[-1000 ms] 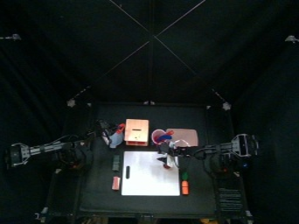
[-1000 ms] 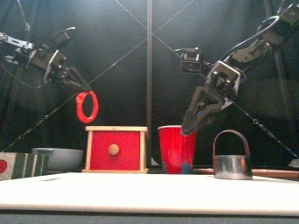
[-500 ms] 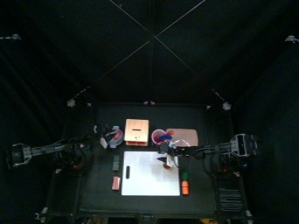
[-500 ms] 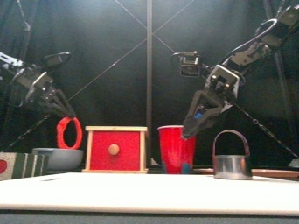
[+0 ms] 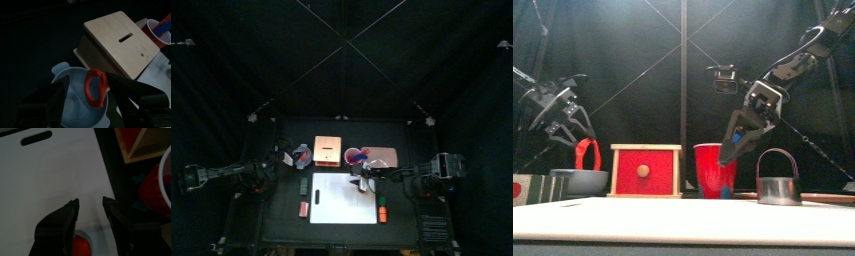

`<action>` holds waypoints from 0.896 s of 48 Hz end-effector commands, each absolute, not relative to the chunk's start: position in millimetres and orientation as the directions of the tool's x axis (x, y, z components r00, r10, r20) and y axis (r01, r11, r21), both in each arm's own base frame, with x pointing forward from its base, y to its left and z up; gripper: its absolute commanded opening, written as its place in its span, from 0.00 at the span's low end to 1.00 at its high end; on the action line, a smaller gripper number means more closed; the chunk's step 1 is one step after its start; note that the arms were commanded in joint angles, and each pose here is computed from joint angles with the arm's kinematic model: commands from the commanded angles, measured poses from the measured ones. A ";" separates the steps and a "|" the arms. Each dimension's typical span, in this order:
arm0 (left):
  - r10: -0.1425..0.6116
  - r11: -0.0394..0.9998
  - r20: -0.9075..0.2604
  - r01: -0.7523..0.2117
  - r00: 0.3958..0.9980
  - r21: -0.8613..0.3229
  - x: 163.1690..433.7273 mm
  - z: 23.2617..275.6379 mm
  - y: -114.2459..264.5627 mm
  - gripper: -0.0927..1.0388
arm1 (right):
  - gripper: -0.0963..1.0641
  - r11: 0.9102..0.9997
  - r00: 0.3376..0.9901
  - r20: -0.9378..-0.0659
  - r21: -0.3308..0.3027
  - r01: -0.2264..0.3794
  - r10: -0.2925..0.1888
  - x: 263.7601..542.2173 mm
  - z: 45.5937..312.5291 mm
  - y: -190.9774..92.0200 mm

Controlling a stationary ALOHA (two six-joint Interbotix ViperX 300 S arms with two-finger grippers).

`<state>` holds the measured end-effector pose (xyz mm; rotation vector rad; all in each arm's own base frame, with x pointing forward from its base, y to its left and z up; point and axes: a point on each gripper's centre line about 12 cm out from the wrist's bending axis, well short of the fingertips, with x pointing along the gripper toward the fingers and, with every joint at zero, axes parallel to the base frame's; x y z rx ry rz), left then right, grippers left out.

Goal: Get the cutter from the drawer then cut the dough then place the extra dough in the bowl
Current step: Place the extra dough in the bowl

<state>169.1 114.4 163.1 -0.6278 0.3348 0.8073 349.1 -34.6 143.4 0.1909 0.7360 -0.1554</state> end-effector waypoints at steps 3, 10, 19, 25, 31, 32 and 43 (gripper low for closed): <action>0.562 0.529 -0.493 -0.747 0.664 -0.403 172.9 167.7 114.4 0.90 | 0.77 0.972 0.758 -0.647 0.120 0.204 -0.079 355.3 156.2 -36.3; 0.559 0.587 -0.478 -0.730 0.678 -0.350 175.5 169.8 113.1 0.90 | 0.77 0.974 0.765 -0.639 0.116 0.195 -0.077 358.7 159.6 -35.6; 0.562 0.567 -0.477 -0.735 0.675 -0.371 174.6 169.4 114.0 0.90 | 0.77 0.974 0.768 -0.636 0.117 0.193 -0.076 363.7 160.5 -35.5; 0.554 0.554 -0.478 -0.730 0.682 -0.400 176.3 170.5 112.9 0.90 | 0.77 0.974 0.764 -0.640 0.116 0.194 -0.076 366.7 157.8 -35.8; 0.545 0.540 -0.470 -0.720 0.694 -0.437 179.9 173.7 111.2 0.90 | 0.77 0.974 0.758 -0.647 0.115 0.194 -0.074 369.8 153.9 -35.5; 0.545 0.542 -0.467 -0.718 0.696 -0.436 180.3 174.0 110.8 0.90 | 0.77 0.975 0.758 -0.647 0.113 0.193 -0.075 370.2 153.9 -36.1; 0.533 0.552 -0.467 -0.708 0.706 -0.440 181.9 173.3 107.2 0.90 | 0.77 0.975 0.759 -0.647 0.112 0.191 -0.074 372.4 153.9 -35.7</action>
